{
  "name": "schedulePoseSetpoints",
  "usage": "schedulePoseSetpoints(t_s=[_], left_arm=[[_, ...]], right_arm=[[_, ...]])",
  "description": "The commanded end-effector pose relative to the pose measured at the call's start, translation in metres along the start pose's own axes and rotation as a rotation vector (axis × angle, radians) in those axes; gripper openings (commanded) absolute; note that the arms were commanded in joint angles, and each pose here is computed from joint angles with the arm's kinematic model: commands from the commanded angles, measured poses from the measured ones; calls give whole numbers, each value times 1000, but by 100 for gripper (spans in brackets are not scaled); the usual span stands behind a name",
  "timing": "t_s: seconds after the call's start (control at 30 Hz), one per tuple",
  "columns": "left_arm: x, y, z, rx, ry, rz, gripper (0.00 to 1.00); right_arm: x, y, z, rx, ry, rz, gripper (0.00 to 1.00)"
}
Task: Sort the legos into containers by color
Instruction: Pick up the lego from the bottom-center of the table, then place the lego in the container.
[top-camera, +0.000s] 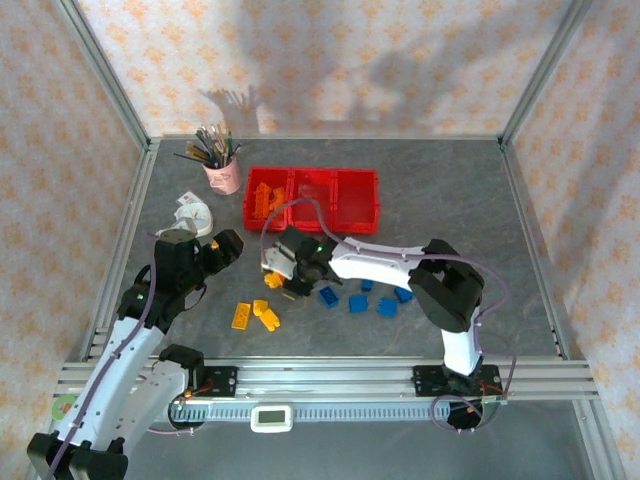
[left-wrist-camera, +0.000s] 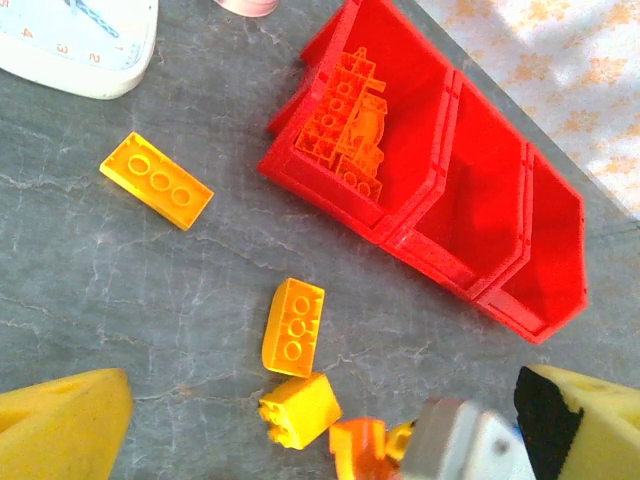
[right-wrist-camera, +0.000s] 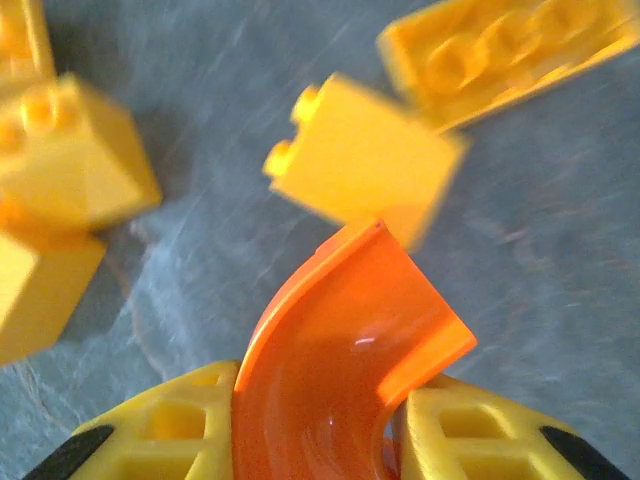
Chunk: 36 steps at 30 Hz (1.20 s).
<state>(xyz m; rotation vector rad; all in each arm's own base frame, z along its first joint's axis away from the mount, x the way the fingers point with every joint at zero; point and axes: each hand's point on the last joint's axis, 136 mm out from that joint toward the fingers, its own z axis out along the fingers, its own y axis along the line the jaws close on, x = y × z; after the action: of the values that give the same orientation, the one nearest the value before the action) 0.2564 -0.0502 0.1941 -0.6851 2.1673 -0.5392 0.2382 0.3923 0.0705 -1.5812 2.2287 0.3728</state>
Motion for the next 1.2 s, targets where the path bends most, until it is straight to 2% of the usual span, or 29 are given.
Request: schedulePoseSetpoints(t_s=[0.0, 0.17, 0.47, 0.67, 0.73, 0.8, 0.93, 1.17], left_arm=[[-21, -12, -4, 8, -64, -3, 99], [-34, -18, 1, 0, -93, 2, 99], [-51, -3, 11, -75, -140, -14, 99], [-52, 2, 16, -81, -146, -28, 99], [-53, 2, 18, -84, -144, -30, 99], [-53, 3, 19, -85, -143, -30, 99], [-53, 1, 20, -79, -141, -30, 99], [-46, 11, 23, -103, -129, -40, 99]], right_arm=[[-47, -21, -31, 16, -148, 75, 27], [-78, -48, -24, 28, -195, 143, 27], [-131, -130, -18, 200, -367, 362, 29], [-152, -171, -3, 329, -411, 433, 32], [-158, -180, -2, 362, -427, 442, 37], [-165, -188, -4, 387, -440, 451, 48], [-178, -192, -28, 413, -485, 461, 63], [-169, -170, -81, 357, -557, 501, 72]])
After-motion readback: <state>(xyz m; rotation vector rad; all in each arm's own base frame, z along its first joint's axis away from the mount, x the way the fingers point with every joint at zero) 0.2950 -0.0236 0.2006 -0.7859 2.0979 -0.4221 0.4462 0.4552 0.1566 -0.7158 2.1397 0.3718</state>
